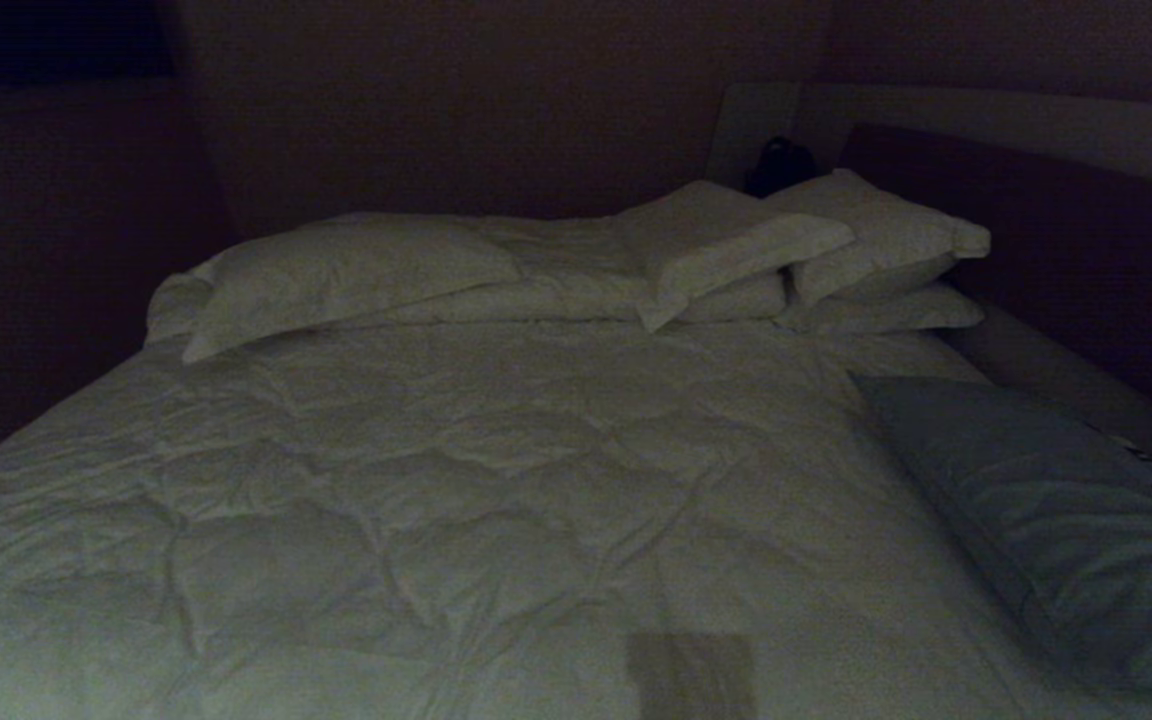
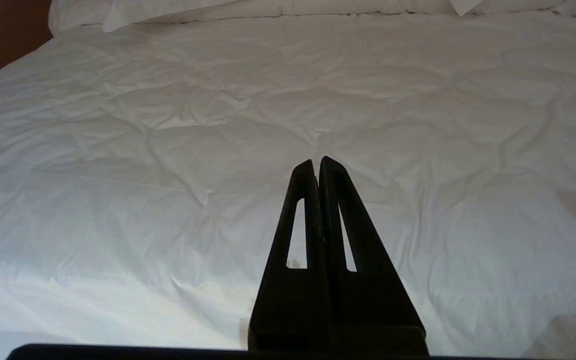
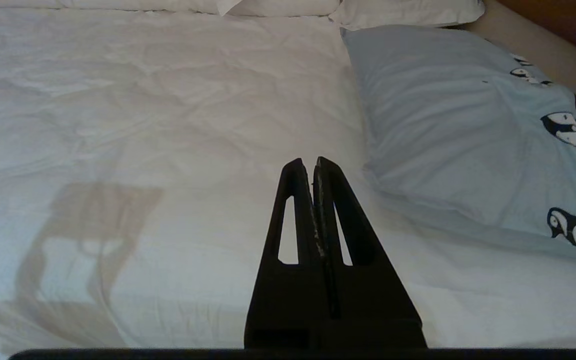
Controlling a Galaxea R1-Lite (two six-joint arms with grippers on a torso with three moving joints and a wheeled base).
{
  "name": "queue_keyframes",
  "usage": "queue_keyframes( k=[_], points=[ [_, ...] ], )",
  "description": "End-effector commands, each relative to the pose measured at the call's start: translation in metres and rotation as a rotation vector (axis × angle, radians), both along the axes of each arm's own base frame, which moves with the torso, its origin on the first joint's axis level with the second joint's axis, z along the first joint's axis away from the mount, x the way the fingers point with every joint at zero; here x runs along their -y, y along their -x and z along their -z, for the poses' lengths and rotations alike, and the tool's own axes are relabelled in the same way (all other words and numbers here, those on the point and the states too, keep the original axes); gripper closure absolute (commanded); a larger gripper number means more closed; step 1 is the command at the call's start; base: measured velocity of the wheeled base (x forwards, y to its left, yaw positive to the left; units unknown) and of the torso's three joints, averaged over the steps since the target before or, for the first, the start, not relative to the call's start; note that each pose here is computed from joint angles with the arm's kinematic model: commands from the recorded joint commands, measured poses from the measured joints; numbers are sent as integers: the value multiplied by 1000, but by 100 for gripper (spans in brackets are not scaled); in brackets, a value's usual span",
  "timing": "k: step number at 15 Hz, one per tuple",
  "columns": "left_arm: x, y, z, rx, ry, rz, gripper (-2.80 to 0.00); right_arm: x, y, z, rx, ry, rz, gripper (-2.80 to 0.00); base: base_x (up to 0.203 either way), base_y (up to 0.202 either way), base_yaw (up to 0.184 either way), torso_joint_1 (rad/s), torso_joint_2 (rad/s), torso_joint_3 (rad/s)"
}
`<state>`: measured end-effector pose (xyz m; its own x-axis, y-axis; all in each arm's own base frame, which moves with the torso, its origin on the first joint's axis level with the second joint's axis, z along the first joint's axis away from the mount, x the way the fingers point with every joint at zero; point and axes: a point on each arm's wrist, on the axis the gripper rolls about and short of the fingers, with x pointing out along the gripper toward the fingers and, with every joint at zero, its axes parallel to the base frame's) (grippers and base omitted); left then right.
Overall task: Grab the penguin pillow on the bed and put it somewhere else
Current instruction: Pick up the pillow
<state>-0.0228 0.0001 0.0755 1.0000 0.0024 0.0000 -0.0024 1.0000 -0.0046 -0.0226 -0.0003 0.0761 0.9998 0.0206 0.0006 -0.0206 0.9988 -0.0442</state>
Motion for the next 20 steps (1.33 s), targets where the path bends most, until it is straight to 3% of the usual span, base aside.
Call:
queue_keyframes(
  k=[1,16,20],
  points=[
    [0,0,0,0,0,-1,0,0,0,0,1,-10,2,0,0,0,0,0,0,0],
    [0,0,0,0,0,-1,0,0,0,0,1,6,2,0,0,0,0,0,0,0],
    [0,0,0,0,0,-1,0,0,6,-17,41,26,-3,0,0,0,0,0,0,0]
  ],
)
